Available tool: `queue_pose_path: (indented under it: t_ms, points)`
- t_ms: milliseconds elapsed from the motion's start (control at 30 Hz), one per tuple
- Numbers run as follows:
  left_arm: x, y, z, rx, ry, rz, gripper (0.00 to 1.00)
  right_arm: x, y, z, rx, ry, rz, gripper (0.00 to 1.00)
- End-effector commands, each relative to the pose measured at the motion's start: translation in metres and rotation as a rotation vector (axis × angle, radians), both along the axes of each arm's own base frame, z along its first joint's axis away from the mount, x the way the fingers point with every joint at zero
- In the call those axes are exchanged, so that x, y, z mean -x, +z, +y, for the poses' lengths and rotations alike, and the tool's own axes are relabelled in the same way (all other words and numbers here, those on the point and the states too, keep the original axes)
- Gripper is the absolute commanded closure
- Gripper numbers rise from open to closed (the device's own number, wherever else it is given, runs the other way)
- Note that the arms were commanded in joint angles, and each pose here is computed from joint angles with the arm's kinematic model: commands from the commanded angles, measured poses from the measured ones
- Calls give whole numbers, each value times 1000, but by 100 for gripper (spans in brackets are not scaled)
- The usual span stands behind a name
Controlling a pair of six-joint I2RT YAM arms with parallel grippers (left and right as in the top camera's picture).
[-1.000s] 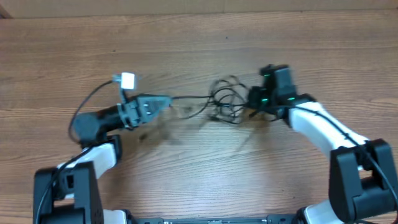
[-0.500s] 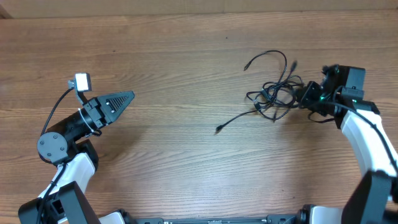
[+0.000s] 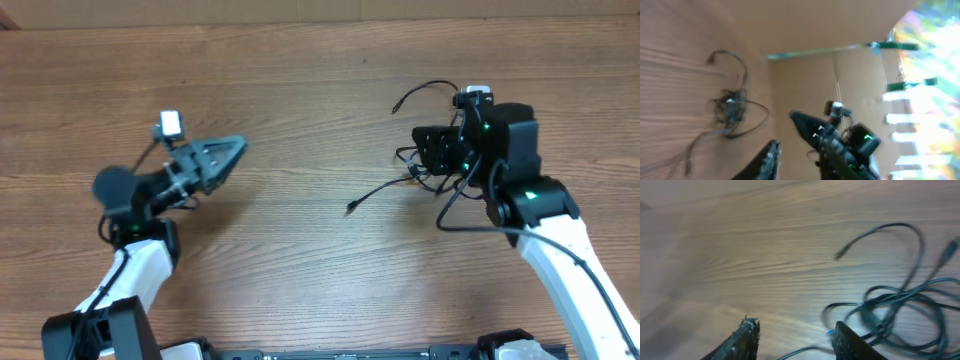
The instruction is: Untangle cables
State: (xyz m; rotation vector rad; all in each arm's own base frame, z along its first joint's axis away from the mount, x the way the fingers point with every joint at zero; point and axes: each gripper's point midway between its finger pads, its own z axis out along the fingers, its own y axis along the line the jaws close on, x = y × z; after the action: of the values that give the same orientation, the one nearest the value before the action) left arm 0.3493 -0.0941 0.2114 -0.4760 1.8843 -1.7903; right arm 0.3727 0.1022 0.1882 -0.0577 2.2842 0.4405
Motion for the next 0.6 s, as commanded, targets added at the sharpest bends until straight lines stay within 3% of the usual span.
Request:
queue_pose_path:
  t_ms: [0,233,300,467,533,567]
  points:
    - [-33,-32,-4,-243,196,-54,67,-16,-37,-11,113,-25,53,51]
    - [-33,-77,-23,-605,149,89,63,-31,-118,-22,188,-71,244,51]
    - [-29,-84,-16,-695,144,137,63,-34,-143,-30,235,-100,286,46]
    - [-19,-93,-17,-731,102,172,62,-26,-198,-33,266,-92,404,42]
    - [-14,-98,-16,-736,91,202,62,-18,-213,-25,239,-57,451,51]
    - [-11,-101,-16,-742,82,212,63,-14,-215,-15,191,-17,470,64]
